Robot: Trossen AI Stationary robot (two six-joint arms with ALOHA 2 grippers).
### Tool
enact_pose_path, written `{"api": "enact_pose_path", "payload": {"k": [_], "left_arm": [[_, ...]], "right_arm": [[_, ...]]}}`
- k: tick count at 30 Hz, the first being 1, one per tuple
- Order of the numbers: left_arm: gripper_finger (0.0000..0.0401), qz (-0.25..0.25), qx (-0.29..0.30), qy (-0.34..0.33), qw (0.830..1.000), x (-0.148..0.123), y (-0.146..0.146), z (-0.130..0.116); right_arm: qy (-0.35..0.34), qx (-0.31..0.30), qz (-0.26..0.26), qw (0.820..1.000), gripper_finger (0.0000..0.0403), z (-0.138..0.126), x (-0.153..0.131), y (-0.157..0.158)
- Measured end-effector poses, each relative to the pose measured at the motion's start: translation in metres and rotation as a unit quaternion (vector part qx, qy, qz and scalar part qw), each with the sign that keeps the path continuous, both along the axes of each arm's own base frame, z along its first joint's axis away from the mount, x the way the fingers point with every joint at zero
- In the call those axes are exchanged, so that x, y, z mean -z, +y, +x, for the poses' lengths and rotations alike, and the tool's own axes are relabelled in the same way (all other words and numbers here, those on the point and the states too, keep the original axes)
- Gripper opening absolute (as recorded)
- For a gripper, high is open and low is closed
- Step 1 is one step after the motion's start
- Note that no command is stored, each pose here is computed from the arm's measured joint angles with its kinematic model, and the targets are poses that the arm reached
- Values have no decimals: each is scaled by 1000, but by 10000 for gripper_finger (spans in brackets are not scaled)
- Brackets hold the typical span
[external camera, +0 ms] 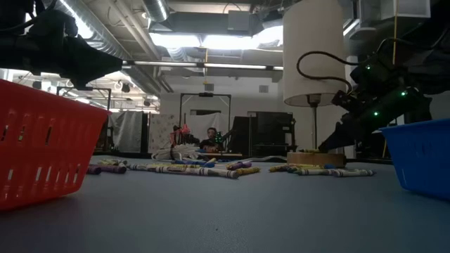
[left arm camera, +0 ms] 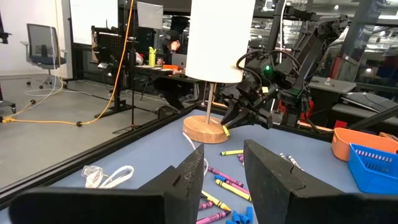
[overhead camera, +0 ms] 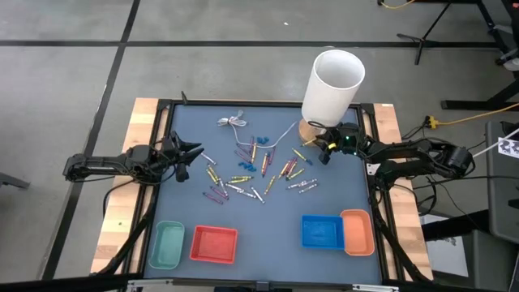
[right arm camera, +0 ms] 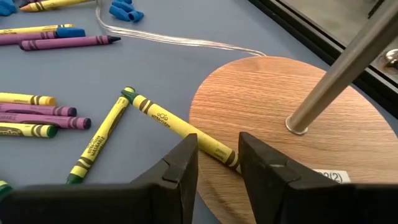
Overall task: Sort crayons
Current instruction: Put the green crayon into the blue basket
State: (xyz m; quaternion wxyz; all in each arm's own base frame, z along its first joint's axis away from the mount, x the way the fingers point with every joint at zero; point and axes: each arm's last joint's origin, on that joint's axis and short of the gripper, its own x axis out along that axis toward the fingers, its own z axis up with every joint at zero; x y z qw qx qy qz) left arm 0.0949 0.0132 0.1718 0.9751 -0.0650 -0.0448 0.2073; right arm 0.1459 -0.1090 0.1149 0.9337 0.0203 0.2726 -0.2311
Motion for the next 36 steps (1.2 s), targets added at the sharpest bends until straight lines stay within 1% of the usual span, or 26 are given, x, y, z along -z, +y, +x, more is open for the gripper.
{"api": "enact_pose_path", "payload": {"k": [18,24,31,36], "left_arm": [[99,-5,3,-3,1000,0,0,0],[99,-14,7,-51,999,-9,0,1],[99,-14,8,-65,998,-14,0,13],[99,-12,-2,-56,998,-15,1,27]], "right_arm": [[14,0,11,1000,117,-1,2,1],[15,0,12,1000,117,-1,3,1],[16,0,12,1000,117,-2,3,1],[16,0,12,1000,117,-2,3,1]]}}
